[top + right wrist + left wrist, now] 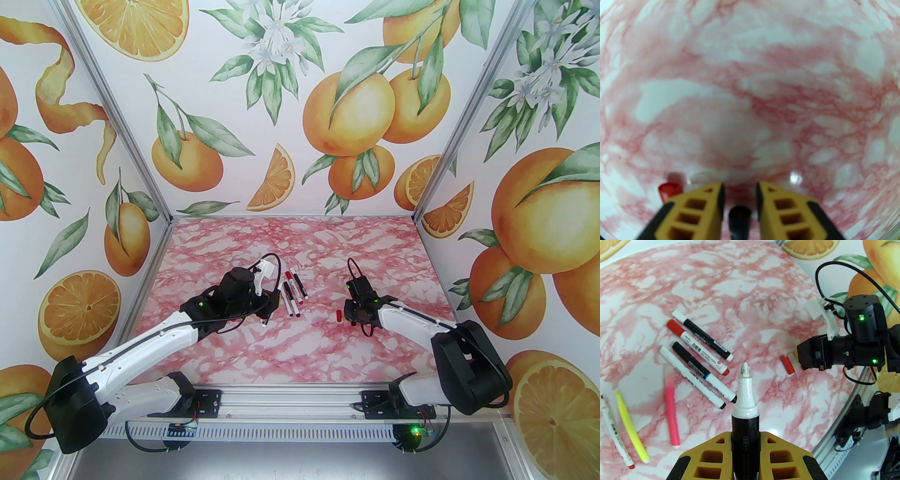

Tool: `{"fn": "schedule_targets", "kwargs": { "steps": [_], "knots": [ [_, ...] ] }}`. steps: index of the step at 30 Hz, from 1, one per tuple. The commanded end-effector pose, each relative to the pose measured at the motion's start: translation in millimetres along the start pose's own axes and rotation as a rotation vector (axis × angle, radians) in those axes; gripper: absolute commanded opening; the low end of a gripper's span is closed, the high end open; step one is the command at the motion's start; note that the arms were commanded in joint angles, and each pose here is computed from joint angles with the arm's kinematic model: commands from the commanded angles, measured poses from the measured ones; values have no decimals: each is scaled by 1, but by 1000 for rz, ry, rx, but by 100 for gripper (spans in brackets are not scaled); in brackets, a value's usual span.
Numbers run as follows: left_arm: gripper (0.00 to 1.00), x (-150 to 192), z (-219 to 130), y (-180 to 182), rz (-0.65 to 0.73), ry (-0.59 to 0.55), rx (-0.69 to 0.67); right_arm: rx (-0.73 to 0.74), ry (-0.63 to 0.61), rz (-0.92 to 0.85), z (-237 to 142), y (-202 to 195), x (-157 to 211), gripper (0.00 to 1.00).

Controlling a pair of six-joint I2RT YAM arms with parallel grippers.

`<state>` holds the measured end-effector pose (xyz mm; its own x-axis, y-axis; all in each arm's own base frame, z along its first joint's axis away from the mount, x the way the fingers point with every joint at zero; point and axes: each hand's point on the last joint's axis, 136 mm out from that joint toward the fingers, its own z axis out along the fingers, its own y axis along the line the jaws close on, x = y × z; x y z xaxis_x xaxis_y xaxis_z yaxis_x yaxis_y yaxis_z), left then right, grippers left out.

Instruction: Open the pen caps

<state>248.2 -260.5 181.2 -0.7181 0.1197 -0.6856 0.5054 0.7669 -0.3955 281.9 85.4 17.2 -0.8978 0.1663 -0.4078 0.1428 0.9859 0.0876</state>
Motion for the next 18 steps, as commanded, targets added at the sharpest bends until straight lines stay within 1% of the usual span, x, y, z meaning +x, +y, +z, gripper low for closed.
{"fn": "schedule_targets", "kwargs": {
  "steps": [1,5,10,12,15,16,18],
  "knots": [
    [1,-1,-7,-1,-4,-13,12,4,-57,2,-7,1,-16,34],
    [2,2,-8,2,-7,-6,-7,-21,-98,8,-21,2,-21,35],
    [2,7,-7,24,-2,10,-128,-124,-156,12,-48,15,-27,40],
    [3,10,0,33,-5,36,-164,-173,-179,12,-60,21,-27,43],
    [3,13,11,44,-9,59,-208,-253,-195,10,-76,32,-24,49],
    [3,13,15,49,-9,64,-227,-281,-200,7,-82,35,-23,52],
    [3,13,22,60,-16,69,-272,-348,-210,4,-93,44,-20,63]
  ]
}}
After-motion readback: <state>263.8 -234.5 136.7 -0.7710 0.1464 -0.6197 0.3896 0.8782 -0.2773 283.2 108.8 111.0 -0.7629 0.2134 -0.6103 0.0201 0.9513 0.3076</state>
